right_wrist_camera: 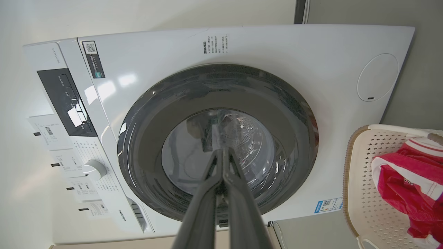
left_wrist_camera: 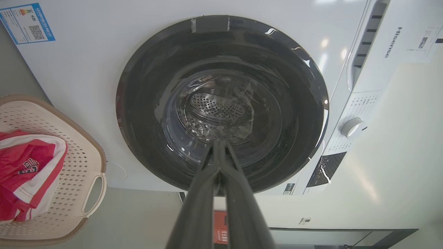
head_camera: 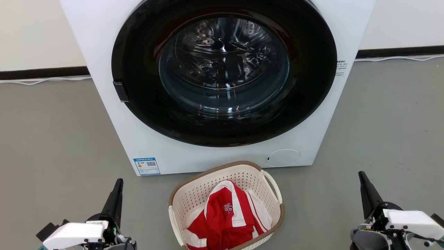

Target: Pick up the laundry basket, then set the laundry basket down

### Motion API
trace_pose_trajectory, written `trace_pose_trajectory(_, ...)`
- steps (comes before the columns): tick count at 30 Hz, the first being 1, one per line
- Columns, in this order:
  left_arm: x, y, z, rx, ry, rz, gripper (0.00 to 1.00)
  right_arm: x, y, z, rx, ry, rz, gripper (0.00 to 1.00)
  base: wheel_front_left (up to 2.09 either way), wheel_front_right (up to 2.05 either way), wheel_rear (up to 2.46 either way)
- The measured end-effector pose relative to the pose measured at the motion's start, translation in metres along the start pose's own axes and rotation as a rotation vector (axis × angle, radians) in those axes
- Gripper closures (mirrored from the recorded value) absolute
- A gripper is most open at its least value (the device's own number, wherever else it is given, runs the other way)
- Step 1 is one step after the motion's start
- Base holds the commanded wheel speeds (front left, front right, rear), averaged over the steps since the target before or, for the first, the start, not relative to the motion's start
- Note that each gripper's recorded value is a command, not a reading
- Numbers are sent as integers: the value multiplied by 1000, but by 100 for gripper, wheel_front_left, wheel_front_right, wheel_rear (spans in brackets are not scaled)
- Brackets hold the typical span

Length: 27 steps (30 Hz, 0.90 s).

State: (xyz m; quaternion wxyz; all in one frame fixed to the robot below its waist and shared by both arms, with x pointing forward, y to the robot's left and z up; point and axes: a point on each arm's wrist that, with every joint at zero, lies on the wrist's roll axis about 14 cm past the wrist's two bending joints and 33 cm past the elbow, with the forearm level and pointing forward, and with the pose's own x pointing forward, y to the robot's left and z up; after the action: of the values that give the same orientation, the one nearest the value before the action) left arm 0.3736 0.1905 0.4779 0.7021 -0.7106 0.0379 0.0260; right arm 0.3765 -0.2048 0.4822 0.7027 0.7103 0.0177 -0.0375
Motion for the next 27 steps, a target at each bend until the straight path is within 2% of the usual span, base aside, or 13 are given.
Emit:
trace_pose_trajectory(12, 0, 0, 0, 0, 0, 0, 100, 0, 0, 0, 0, 0, 0, 100, 0, 0, 0)
trace_pose_trajectory(13, 0, 1, 0, -1, 0, 3, 0, 0, -1, 0, 0, 0, -3, 0, 0, 0, 0)
trace_pose_trajectory(15, -4, 12, -1, -8, -3, 37, 0, -4, -12, -2, 6, 1, -35, 0, 0, 0, 0)
trace_pose_trajectory(16, -12, 30, -2, -17, -5, 88, 100, -13, -30, -3, 16, -1, -87, 100, 0, 0, 0)
trace_pose_trajectory(17, -17, 39, -2, -21, -6, 115, 0, -17, -38, -4, 20, -2, -113, 0, 0, 0, 0)
trace_pose_trajectory(20, -25, 52, -2, -24, -11, 155, 0, -25, -50, -4, 24, -3, -148, 0, 0, 0, 0)
trace_pose_trajectory(27, -22, 45, -3, 3, -17, 137, 0, -24, -48, -5, 6, -10, -143, 0, 0, 0, 0)
